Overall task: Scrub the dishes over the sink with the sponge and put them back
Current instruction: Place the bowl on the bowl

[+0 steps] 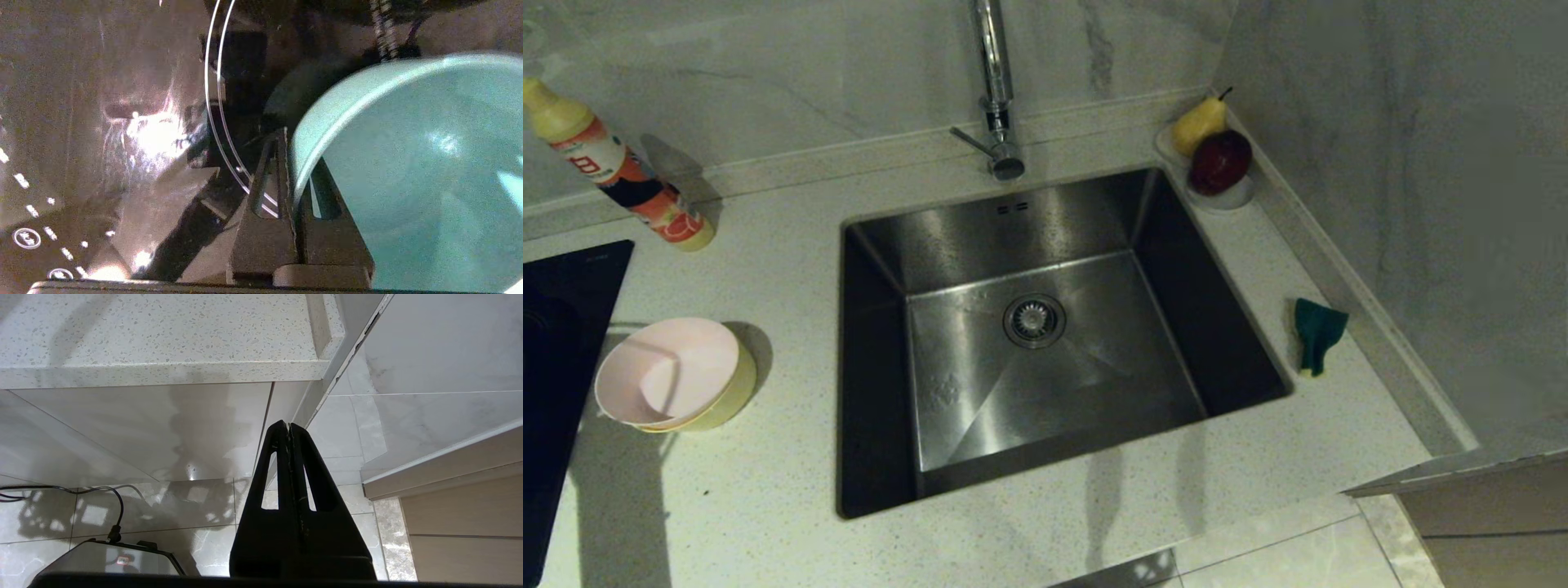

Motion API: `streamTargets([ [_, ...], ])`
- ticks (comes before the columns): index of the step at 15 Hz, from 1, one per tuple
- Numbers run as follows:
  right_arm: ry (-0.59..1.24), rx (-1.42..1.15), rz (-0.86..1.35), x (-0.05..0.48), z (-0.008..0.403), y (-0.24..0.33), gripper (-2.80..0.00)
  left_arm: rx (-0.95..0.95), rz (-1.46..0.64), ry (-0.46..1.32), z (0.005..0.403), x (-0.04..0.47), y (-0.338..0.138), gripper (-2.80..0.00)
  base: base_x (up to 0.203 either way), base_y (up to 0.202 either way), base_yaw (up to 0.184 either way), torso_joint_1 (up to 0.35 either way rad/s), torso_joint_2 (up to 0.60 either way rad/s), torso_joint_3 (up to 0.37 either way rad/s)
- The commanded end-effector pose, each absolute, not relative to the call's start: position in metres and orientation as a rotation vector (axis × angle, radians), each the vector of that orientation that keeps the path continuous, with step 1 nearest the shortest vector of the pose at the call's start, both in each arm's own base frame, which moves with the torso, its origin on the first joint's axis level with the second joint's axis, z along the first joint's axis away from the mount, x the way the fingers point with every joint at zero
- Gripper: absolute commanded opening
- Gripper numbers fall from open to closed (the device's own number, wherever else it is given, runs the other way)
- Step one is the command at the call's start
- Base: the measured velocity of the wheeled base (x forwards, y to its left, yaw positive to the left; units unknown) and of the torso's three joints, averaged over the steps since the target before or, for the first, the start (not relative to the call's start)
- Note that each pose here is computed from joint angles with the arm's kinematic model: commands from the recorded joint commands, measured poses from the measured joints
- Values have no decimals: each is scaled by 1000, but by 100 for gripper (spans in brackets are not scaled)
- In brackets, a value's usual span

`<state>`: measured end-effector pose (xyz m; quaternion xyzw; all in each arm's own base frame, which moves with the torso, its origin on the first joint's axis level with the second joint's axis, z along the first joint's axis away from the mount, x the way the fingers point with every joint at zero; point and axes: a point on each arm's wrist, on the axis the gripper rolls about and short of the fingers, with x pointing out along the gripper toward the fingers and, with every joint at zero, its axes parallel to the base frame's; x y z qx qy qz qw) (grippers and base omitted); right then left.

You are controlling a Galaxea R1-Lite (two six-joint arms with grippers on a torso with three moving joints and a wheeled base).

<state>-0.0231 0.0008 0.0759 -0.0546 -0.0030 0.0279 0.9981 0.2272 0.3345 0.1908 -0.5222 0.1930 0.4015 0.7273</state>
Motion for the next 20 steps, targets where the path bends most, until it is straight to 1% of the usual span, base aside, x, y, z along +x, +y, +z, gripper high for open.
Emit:
streamTargets([
  [1, -9, -111, 56, -23, 76, 1, -280, -1167, 862, 411, 200, 224, 329, -280, 0, 0, 0, 0, 0, 0],
  [5, -9, -111, 56, -23, 76, 1, -280, -1178, 768, 349, 243, 208, 301, -280, 0, 0, 0, 0, 0, 0],
  [8, -9, -111, 56, -23, 76, 1, -280, -1164, 738, 327, 264, 198, 284, -280, 0, 0, 0, 0, 0, 0],
  [10, -9, -111, 56, -23, 76, 1, -280, -1153, 710, 357, 281, 188, 260, -280, 0, 0, 0, 0, 0, 0],
  [13, -9, -111, 56, -23, 76, 1, -280, -1080, 630, 415, 301, 175, 222, -280, 0, 0, 0, 0, 0, 0],
  [15, -9, -111, 56, -23, 76, 1, -280, -1037, 566, 439, 308, 171, 196, -280, 0, 0, 0, 0, 0, 0],
  [18, -9, -111, 56, -23, 76, 1, -280, -968, 437, 535, 302, 174, 147, -280, 0, 0, 0, 0, 0, 0],
  [20, -9, -111, 56, -23, 76, 1, -280, -921, 408, 584, 297, 179, 125, -280, 0, 0, 0, 0, 0, 0],
])
